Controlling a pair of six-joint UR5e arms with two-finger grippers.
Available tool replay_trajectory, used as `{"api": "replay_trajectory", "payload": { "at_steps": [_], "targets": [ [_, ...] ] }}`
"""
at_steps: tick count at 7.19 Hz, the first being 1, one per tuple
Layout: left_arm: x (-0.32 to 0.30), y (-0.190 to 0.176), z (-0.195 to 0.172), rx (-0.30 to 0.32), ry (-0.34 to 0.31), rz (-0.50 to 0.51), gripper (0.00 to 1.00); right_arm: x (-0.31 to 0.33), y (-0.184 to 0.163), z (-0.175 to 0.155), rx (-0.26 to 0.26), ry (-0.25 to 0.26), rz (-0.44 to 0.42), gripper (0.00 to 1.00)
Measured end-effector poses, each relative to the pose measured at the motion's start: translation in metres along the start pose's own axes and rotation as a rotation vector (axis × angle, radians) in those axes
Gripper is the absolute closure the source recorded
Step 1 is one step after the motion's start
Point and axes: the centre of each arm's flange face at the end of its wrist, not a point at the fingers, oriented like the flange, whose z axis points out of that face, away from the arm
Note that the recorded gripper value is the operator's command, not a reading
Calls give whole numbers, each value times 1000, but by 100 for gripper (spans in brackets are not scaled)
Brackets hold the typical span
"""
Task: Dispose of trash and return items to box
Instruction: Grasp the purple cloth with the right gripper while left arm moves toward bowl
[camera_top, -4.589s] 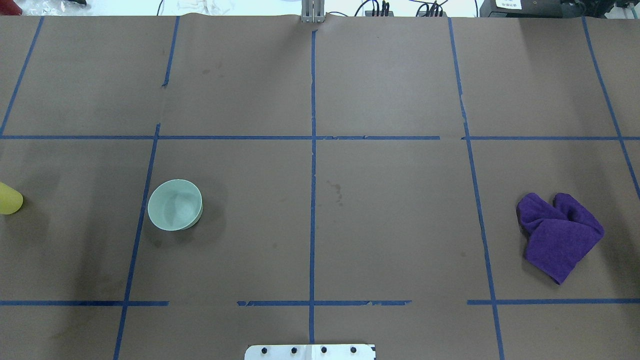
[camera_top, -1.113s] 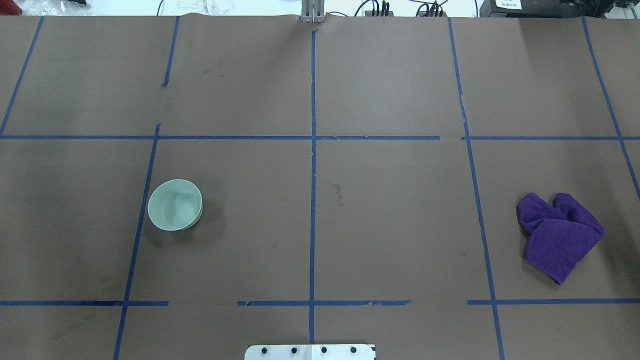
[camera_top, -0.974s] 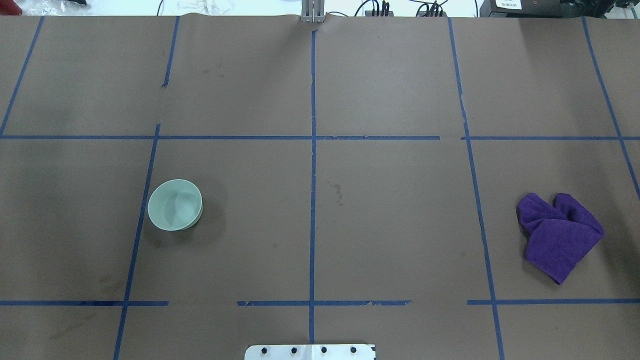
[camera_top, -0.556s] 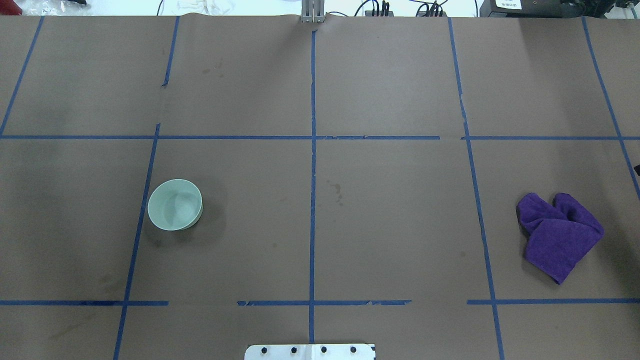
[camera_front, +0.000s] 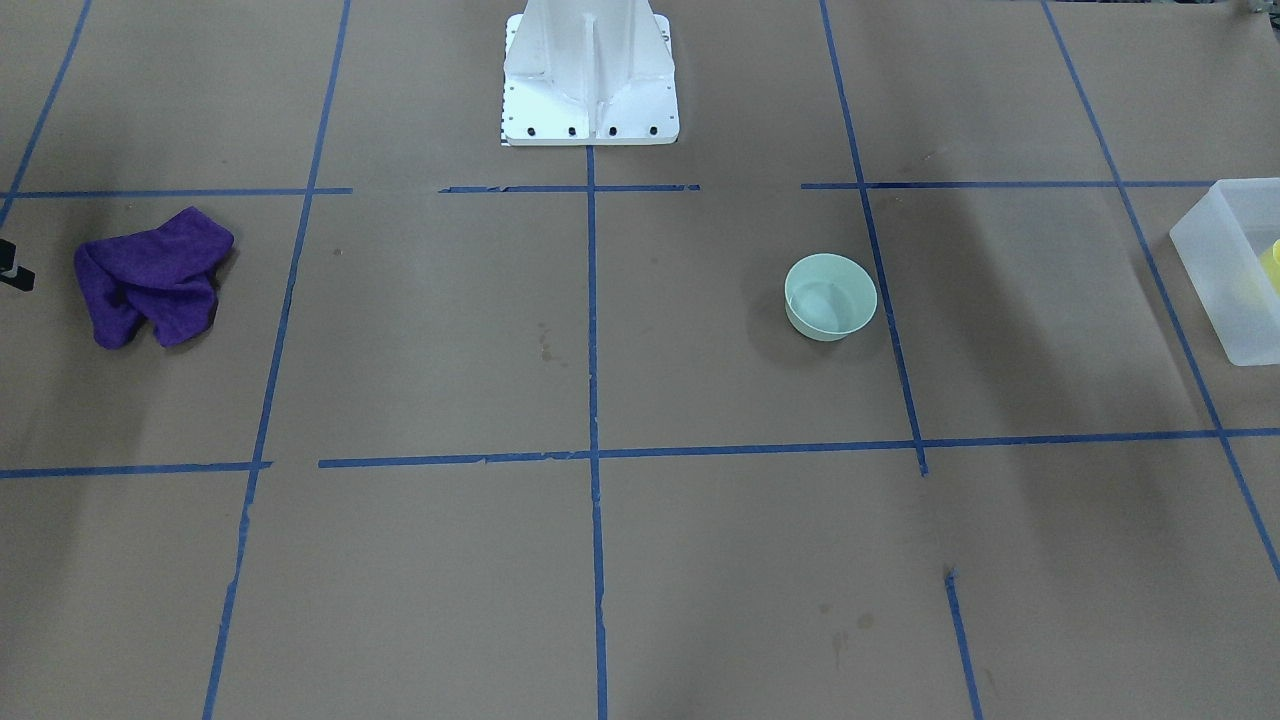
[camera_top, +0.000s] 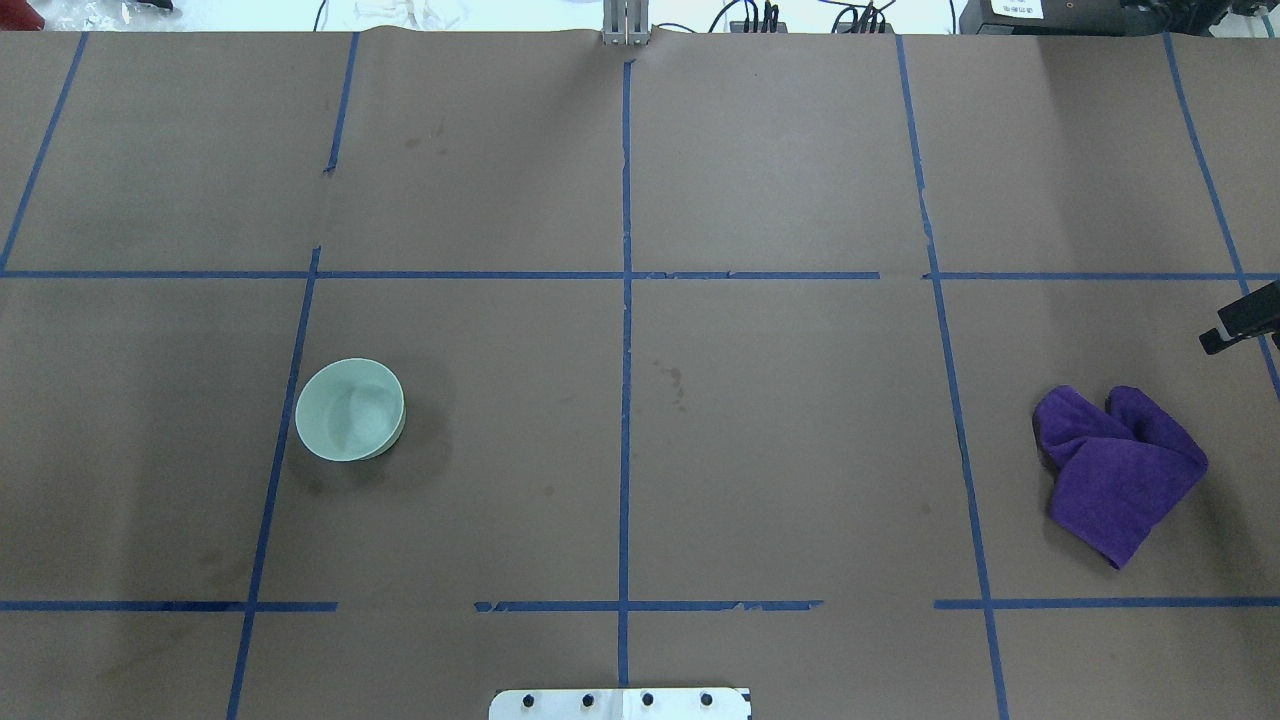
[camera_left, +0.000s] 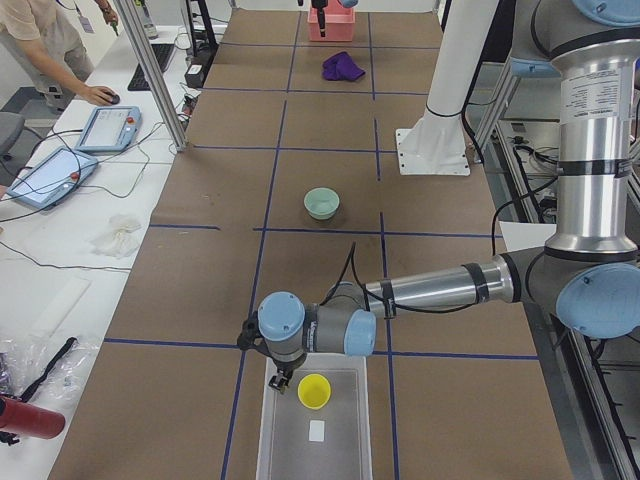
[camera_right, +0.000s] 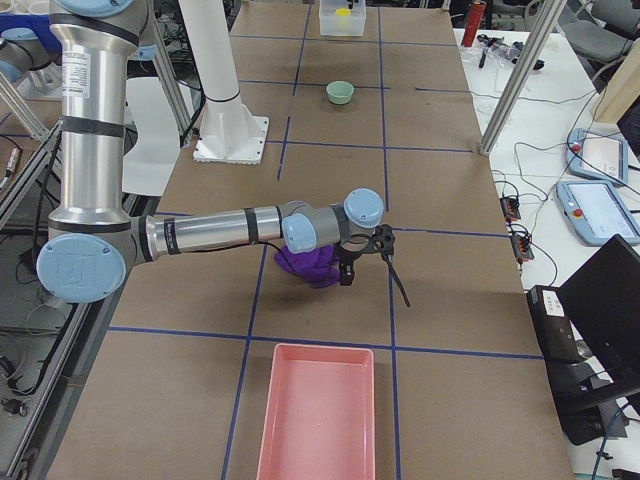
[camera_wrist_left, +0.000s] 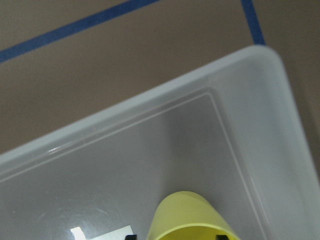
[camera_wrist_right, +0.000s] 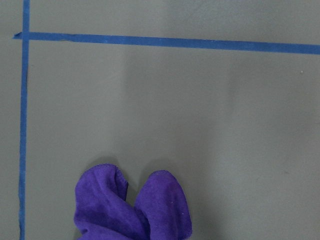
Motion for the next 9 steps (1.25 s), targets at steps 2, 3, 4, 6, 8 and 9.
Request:
{"api": "replay_trajectory", "payload": {
  "at_steps": [2,3,4,6,8,9],
  "targets": [
    [45,-41,-73,45,-14,-67,16,-22,5,4,44,10,-13,0],
    [68,-55,-102,86,-19,-129,13,-38,16,24,81,17,11,0],
    [86,-65,-119,118,-15,-185,13,-51,37,52,104,23,35,0],
    [104,-79,-132,147,18,-226,12,-37,83,88,71,56,73,0],
    [112,-85,-135,154,36,-234,12,-23,99,99,43,79,94,99],
    [113,-86,-136,155,44,-235,12,-23,99,101,41,80,96,100]
  ]
}}
